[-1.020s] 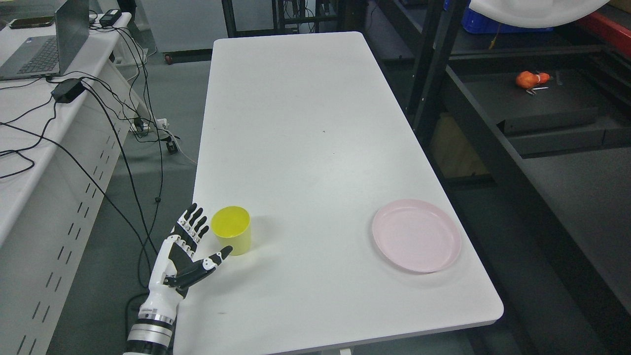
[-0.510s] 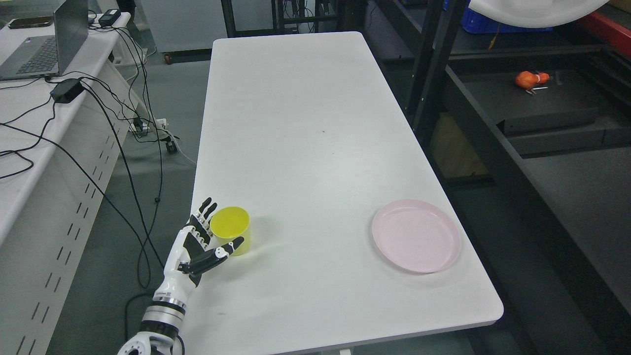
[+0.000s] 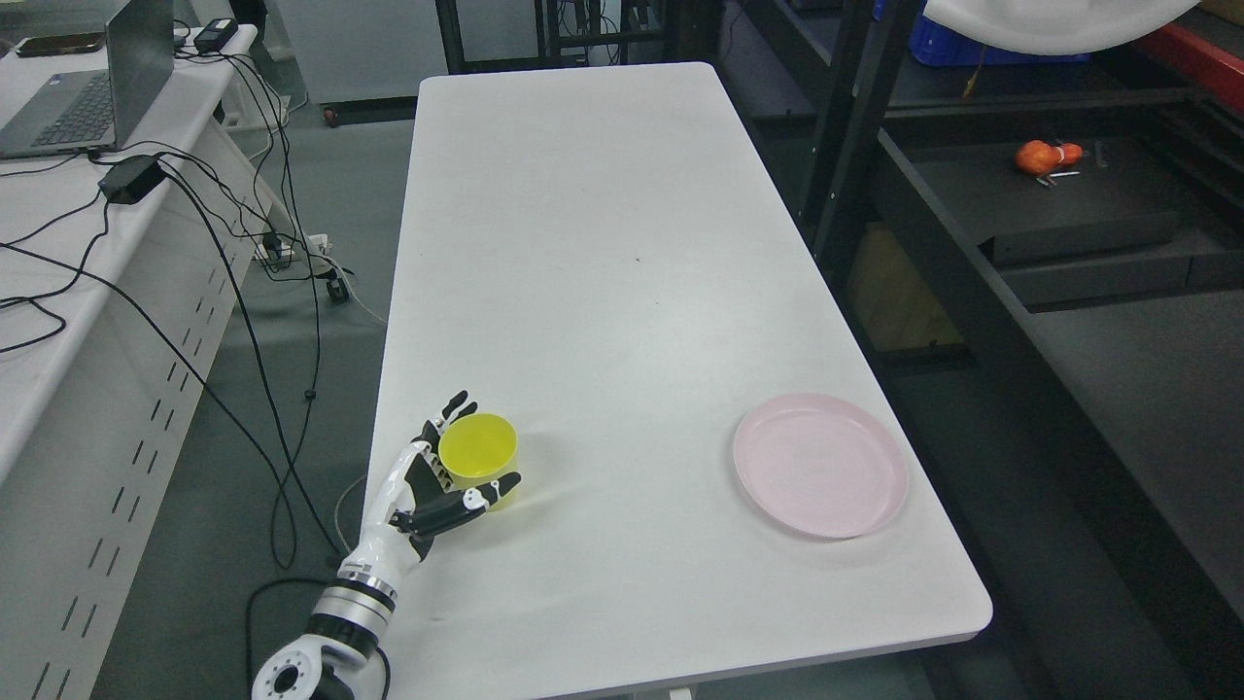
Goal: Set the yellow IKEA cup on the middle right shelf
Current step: 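Close the left hand around the yellow cup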
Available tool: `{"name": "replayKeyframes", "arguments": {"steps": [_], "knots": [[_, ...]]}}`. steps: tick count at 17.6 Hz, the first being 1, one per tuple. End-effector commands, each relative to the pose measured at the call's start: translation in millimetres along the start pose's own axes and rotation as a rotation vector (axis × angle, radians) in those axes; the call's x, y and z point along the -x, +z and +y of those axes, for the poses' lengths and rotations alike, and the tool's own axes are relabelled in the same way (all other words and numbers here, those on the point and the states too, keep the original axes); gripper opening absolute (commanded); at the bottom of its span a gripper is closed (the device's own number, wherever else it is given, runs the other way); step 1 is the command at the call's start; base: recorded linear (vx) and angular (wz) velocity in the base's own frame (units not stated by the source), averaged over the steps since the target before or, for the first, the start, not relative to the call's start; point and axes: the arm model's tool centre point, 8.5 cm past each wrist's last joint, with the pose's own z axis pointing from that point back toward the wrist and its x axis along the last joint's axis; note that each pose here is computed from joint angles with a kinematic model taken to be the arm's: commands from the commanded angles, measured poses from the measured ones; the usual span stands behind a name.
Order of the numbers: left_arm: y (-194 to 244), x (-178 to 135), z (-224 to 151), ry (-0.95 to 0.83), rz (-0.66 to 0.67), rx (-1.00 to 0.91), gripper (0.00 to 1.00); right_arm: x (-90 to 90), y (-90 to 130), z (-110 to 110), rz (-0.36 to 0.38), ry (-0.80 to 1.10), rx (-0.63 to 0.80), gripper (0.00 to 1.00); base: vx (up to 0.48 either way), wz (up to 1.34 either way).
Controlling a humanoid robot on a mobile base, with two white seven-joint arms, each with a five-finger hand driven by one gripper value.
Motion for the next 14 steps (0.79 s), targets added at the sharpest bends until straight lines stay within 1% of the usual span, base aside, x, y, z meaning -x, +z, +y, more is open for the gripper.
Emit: {"name": "replayKeyframes", "arguments": {"steps": [1, 4, 6, 7, 9, 10, 12, 14], "knots": [[1.5, 21.7, -1.7, -0.004, 0.069, 0.03, 0.82, 9.1, -0.6, -9.8, 0.015, -0.003, 0.012, 0.99, 0.0, 0.0], [6.2, 29.7, 4.1, 0.005, 0.088, 0.011, 0.62, 9.1, -0.6, -9.8, 0.015, -0.003, 0.012, 0.99, 0.0, 0.0], [10.5, 29.1, 17.1, 0.008, 0.077, -0.027, 0.42, 9.1, -0.6, -9.8, 0.015, -0.003, 0.012, 0.99, 0.0, 0.0], [11.9, 26.7, 22.8, 0.008, 0.065, -0.043, 0.34, 9.1, -0.6, -9.8, 0.015, -0.003, 0.012, 0.99, 0.0, 0.0], [14.4, 17.0, 32.1, 0.007, -0.012, -0.071, 0.1, 9.1, -0.6, -9.8, 0.015, -0.003, 0.012, 0.99, 0.0, 0.0], [14.8, 11.8, 33.3, 0.017, -0.058, -0.075, 0.01, 9.1, -0.6, -9.8, 0.015, -0.003, 0.012, 0.99, 0.0, 0.0], [14.1, -4.1, 32.6, 0.019, -0.145, -0.074, 0.0, 9.1, -0.6, -9.8, 0.015, -0.003, 0.012, 0.99, -0.001, 0.01], [13.0, -36.3, 25.8, 0.002, -0.242, -0.051, 0.0, 9.1, -0.6, -9.8, 0.015, -0.003, 0.012, 0.99, -0.001, 0.01]]}}
